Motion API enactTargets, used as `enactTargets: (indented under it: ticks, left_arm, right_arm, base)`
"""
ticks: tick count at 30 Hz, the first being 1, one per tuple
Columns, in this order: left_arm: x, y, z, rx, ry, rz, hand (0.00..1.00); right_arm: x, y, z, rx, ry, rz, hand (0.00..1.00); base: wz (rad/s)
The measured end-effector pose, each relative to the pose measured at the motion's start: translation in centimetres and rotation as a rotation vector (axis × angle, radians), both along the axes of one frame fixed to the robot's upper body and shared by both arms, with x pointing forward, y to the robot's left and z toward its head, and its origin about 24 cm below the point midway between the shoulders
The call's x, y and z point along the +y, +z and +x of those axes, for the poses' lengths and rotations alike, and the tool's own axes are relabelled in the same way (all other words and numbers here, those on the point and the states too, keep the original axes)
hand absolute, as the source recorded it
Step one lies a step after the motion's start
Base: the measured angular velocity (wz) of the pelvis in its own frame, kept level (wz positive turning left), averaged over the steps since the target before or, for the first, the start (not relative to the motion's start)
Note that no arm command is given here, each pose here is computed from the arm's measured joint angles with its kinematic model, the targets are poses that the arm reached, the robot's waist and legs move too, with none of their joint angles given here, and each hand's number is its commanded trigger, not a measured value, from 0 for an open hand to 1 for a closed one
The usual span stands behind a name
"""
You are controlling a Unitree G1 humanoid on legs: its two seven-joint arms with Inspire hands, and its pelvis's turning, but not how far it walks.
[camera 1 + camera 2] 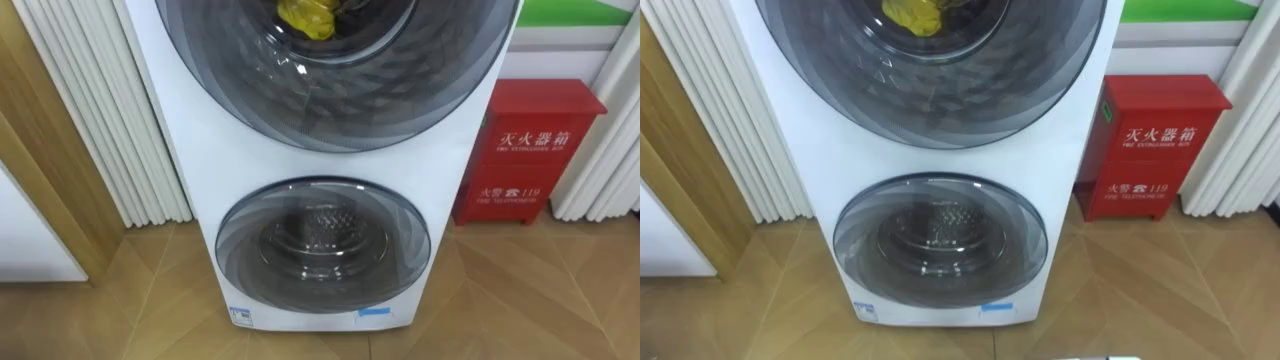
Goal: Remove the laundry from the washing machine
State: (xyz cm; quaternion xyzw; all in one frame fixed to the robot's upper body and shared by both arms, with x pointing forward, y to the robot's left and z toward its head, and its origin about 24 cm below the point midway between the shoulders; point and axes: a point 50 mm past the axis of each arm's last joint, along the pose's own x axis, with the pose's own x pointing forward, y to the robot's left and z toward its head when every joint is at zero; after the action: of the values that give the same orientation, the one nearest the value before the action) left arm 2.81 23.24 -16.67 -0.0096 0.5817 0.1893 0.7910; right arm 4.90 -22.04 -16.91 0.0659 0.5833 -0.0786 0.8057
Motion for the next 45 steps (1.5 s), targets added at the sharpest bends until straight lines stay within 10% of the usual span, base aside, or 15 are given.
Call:
enactTargets:
  ticks: [20,32,45]
  left_arm:
    - [0.0,0.0,-0.1,-0.013,0.005,-0.039,0.0]
    - [1.3,0.4,-0.4,-0.033,-0.002,-0.03,0.0]
    - [1.7,0.5,-1.0,0.019,0.001,-0.036,0.0]
  right_arm:
    - [-0.3,0.2,0.3,-0.03,-0.117,-0.001,0.0]
    - [-3.2,13.5,18.8,-0.881,-0.121,-0.11,0.0]
    - [-2.6,26.5,25.6,-1.331,-0.034,-0.212,0.0]
  base:
    - [-0.01]
    - [-0.02]
    - [0.05]
